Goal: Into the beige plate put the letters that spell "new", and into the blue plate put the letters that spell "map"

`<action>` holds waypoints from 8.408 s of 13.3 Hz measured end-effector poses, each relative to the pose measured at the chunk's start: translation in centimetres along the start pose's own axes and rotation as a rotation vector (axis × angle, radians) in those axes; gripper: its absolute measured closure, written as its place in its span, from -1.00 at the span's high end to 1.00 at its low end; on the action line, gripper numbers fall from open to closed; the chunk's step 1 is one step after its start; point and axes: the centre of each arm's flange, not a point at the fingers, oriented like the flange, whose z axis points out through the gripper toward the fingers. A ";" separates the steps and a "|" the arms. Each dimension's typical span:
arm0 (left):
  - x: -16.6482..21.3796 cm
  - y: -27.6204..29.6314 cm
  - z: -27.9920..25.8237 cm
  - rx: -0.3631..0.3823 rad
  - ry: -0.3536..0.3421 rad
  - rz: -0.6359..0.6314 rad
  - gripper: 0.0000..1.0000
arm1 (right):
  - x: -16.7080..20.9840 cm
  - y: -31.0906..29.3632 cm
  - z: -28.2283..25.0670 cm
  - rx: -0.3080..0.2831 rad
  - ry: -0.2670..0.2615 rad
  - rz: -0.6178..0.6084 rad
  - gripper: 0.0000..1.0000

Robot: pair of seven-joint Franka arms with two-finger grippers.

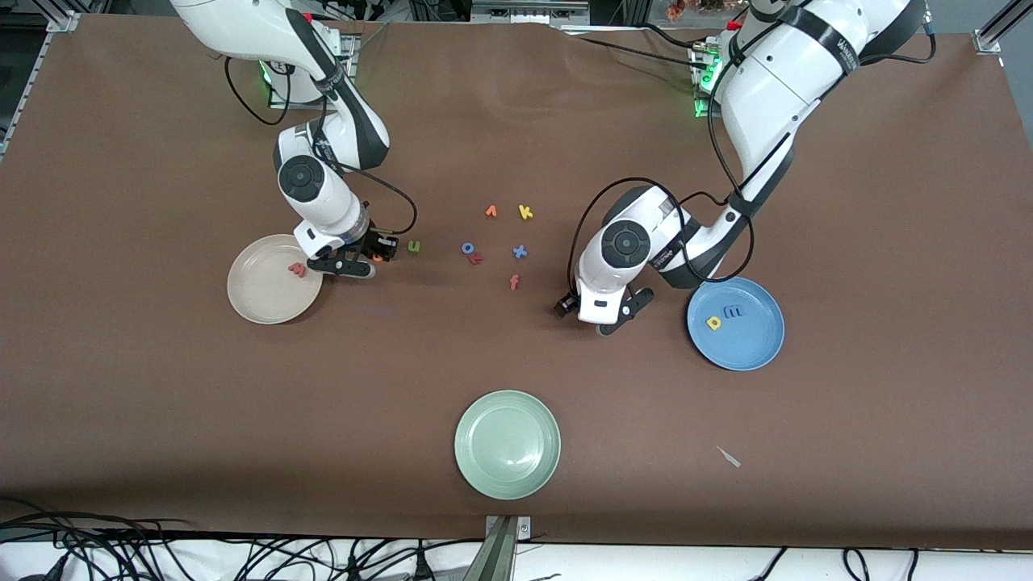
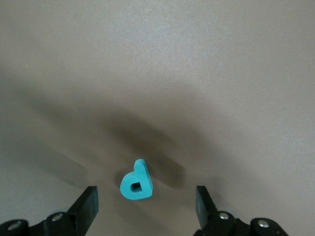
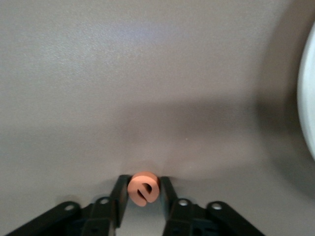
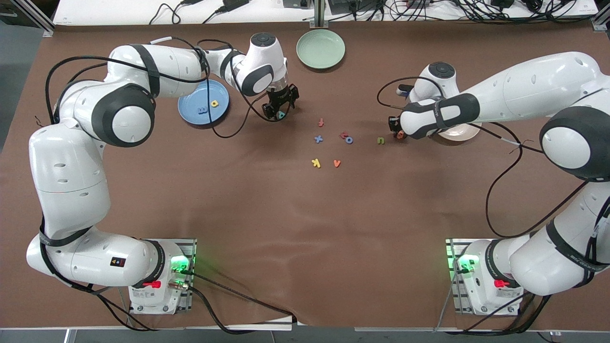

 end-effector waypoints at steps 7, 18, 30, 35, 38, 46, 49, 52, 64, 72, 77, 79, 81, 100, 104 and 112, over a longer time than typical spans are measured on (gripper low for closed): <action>0.7 -0.4 0.9 0.016 0.000 -0.013 0.22 | 1.2 -0.8 -1.4 -0.015 -0.039 -0.016 -0.43; 4.7 -3.0 -6.0 0.202 0.009 0.200 -0.42 | 9.2 10.6 -6.7 -0.077 -0.123 -0.222 -0.43; 18.3 -14.2 -5.6 0.326 -0.132 0.603 -0.42 | 7.3 5.1 -5.9 -0.068 -0.130 -0.140 1.00; 18.6 -14.2 -5.6 0.320 -0.131 0.604 0.48 | 4.4 -1.4 -6.0 -0.036 -0.096 -0.035 1.00; 18.7 -13.0 -8.0 0.289 -0.091 0.608 1.00 | 2.4 -3.4 -4.9 -0.006 -0.054 0.015 1.00; 14.1 -9.5 -26.5 0.270 0.008 0.682 1.00 | -1.5 -5.9 -2.4 0.017 -0.046 0.083 1.00; 17.3 -12.1 -33.2 0.157 -0.049 0.784 1.00 | -1.9 -5.9 -1.4 0.008 -0.059 0.082 0.99; 20.7 -16.0 -38.0 0.096 -0.008 0.835 1.00 | -2.6 -6.4 -0.4 0.001 -0.069 0.068 0.95; 15.9 -24.1 -41.1 0.028 0.128 0.760 1.00 | -3.0 -6.8 0.7 0.005 -0.062 0.061 -0.07; 15.3 -25.0 -41.2 0.051 0.101 0.757 1.00 | -2.7 -7.3 -0.2 0.015 -0.052 0.057 -0.47; 15.8 -25.4 -42.2 0.043 0.118 0.745 1.00 | 0.7 -6.4 -3.1 -0.045 -0.126 0.018 -0.47; 15.7 -25.4 -42.4 0.045 0.112 0.745 1.00 | 2.7 -3.9 -4.5 -0.063 -0.143 -0.033 -0.47; 15.6 -25.4 -42.8 0.045 0.113 0.747 1.00 | 4.5 -0.8 -5.4 -0.076 -0.155 -0.090 -0.47; 15.8 -25.8 -43.8 0.043 0.115 0.739 1.00 | 13.0 12.4 -13.0 -0.100 -0.284 -0.315 1.00; 15.4 -25.4 -43.7 0.044 0.114 0.750 1.00 | 12.6 8.8 -16.0 -0.118 -0.340 -0.292 1.00; 14.7 -24.7 -43.7 0.045 0.114 0.767 1.00 | 12.8 6.3 -26.6 -0.088 -0.314 -0.308 1.00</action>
